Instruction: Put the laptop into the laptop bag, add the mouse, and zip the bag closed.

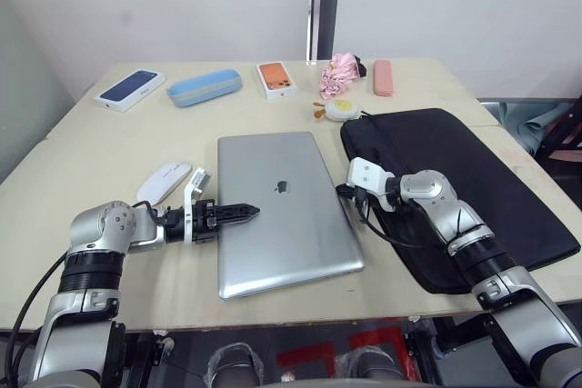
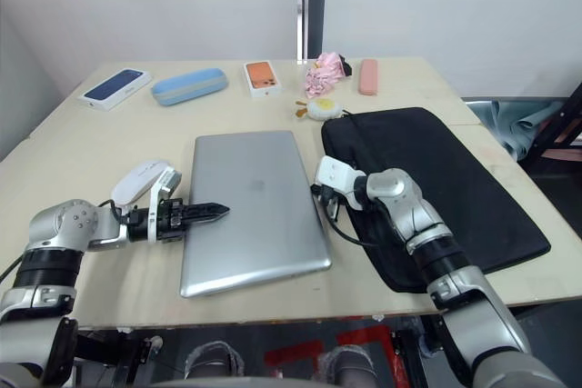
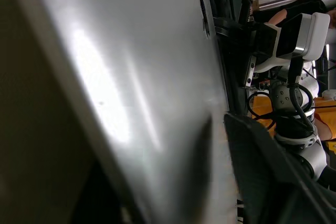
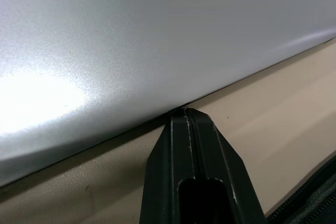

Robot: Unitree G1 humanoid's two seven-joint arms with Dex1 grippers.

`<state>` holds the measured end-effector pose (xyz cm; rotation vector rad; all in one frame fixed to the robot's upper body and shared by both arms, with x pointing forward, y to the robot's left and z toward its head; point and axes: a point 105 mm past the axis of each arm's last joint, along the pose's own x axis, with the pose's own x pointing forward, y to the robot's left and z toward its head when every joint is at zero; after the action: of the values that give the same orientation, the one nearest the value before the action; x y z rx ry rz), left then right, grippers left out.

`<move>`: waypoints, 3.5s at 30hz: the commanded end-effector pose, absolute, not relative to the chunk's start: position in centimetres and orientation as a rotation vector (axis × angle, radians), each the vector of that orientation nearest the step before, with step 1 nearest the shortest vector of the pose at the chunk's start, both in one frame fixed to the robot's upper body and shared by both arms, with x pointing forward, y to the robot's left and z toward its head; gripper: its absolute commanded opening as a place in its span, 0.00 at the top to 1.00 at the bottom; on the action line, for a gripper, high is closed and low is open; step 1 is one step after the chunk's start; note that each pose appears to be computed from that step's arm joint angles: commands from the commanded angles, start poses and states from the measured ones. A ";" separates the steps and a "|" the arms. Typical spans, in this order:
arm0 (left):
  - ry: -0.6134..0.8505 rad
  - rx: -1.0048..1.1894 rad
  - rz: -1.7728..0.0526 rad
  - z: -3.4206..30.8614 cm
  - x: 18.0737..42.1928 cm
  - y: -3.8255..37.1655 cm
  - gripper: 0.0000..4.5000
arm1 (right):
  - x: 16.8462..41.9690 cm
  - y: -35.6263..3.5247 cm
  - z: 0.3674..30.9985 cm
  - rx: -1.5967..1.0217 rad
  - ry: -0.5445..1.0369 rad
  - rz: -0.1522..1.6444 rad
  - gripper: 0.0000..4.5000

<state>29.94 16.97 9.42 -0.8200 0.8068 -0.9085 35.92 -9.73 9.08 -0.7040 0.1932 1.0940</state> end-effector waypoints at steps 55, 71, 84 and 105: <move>0.809 -1.009 -1.037 12.0 27.8 11.7 0.93 | 31.5 -15.0 14.3 -0.419 0.353 0.764 0.01; 0.827 -0.963 -1.035 11.7 27.2 11.5 0.93 | 34.3 -16.0 11.5 -0.395 0.421 0.662 0.16; 0.829 -0.964 -1.031 11.5 27.0 11.5 0.93 | 34.7 -17.3 11.1 -0.413 0.427 0.604 0.99; 0.733 -1.045 -1.068 13.5 28.1 11.0 0.93 | 34.4 -18.5 15.4 -0.048 0.414 0.600 0.99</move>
<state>27.82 11.39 10.12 -1.0270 0.8729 -0.9465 34.04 -18.06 13.00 -0.0409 0.4912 0.6103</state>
